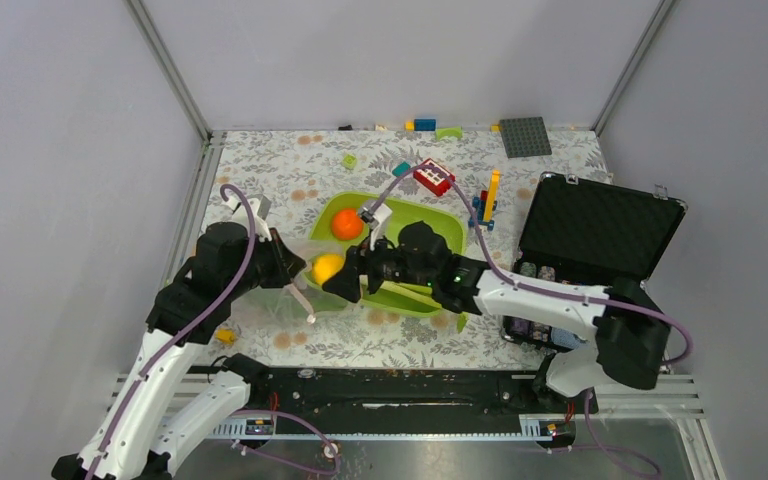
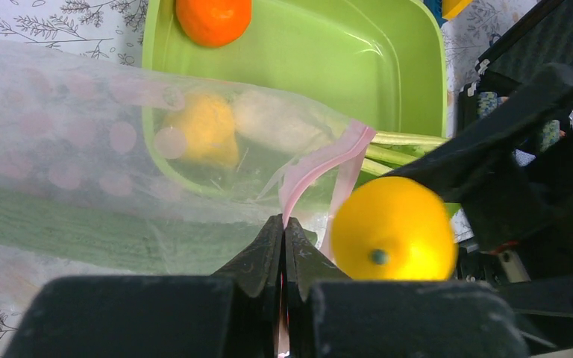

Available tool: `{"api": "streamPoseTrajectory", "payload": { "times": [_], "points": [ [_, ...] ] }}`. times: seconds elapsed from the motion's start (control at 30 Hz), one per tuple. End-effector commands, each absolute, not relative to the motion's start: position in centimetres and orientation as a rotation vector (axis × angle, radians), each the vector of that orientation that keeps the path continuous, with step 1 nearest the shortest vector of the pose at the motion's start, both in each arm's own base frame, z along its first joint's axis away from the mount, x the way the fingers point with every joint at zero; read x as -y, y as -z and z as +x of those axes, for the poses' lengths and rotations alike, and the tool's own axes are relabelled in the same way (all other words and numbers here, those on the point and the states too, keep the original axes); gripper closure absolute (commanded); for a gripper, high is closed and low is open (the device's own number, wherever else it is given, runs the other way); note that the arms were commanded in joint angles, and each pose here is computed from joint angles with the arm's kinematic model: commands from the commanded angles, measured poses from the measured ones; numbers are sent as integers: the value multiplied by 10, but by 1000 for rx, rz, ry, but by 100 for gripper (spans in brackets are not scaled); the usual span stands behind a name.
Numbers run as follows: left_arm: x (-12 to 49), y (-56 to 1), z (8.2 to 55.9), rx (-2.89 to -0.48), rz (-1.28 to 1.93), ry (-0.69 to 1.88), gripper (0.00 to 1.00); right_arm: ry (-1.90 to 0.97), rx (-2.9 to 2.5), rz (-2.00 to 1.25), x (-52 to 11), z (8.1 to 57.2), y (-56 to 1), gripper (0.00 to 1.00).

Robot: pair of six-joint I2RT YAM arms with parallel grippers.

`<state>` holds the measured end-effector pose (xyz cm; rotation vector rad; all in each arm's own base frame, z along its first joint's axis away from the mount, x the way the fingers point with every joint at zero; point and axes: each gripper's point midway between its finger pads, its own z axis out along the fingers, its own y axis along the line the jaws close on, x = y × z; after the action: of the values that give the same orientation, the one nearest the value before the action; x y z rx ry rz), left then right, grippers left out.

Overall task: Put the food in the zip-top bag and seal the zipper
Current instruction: Place the fake fruit in the zipper food storage bag.

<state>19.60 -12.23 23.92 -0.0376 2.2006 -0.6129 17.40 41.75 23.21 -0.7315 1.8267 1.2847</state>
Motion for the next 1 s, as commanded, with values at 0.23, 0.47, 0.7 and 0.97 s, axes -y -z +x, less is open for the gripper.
{"api": "streamPoseTrajectory", "payload": {
  "times": [0.23,0.47,0.7,0.97],
  "points": [
    [126,-274,194,-2088,-29,686,100,-1062,-2058,-484,-462,197,-220,27],
    [127,-280,193,-2073,-50,703,100,-987,-2115,-486,-466,196,-209,20],
    [121,-288,191,-2036,-81,699,100,-991,-2097,-495,-466,195,-213,16],
    [122,-287,188,-2035,-87,717,100,-1053,-2071,-512,-474,190,-222,16]
  ]
}}
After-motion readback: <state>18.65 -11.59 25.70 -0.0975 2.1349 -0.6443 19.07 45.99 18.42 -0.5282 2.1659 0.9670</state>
